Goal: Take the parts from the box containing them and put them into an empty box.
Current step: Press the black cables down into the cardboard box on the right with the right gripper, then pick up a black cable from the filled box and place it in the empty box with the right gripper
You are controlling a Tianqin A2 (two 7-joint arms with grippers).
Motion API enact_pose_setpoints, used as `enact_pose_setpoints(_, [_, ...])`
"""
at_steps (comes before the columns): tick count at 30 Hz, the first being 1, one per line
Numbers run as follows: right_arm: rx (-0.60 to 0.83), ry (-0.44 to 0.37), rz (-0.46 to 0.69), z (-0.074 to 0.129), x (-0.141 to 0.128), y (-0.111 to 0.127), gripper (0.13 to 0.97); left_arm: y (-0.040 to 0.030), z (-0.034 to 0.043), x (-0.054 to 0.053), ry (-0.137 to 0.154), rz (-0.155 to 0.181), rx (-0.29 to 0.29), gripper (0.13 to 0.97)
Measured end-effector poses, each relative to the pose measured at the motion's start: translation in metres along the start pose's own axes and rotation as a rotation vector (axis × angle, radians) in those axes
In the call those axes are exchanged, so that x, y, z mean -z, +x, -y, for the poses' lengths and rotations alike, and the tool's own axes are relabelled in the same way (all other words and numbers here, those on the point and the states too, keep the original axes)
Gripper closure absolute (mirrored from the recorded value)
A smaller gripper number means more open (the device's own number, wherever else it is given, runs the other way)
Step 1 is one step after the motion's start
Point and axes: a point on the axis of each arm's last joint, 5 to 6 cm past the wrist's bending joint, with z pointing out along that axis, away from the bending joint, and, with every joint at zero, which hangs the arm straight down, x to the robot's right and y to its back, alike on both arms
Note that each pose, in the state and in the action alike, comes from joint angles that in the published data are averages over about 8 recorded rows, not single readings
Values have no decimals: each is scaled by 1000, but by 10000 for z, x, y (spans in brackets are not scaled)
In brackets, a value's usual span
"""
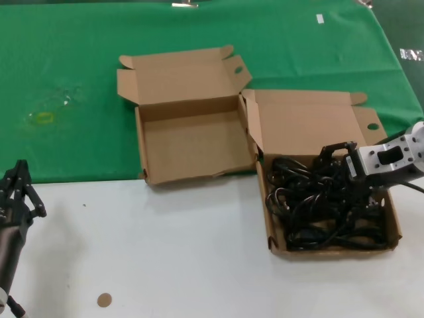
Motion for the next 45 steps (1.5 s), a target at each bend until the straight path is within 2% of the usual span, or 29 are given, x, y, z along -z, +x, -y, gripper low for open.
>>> enact_pose_setpoints(7, [-3,-8,-2,-17,-9,6,537,0,0,0,0,0,0,945])
enact_pose_setpoints(11, [-4,-9,-2,-21,-11,5,537,0,0,0,0,0,0,945])
enact_pose_setpoints(19, [-6,-9,2,-16,12,2,742,0,0,0,0,0,0,945])
enact_pose_setpoints(28, [-21,0,-7,29,171,101,865,0,0,0,0,0,0,945])
enact_pose_setpoints(33, [-22,15,-37,123,291,257,865,0,0,0,0,0,0,945])
enact_pose_setpoints(38, [-7,41,-93,317,351,478,870,0,0,0,0,0,0,945])
enact_pose_setpoints(45, [24,94,-171,696,208,788,873,0,0,0,0,0,0,945])
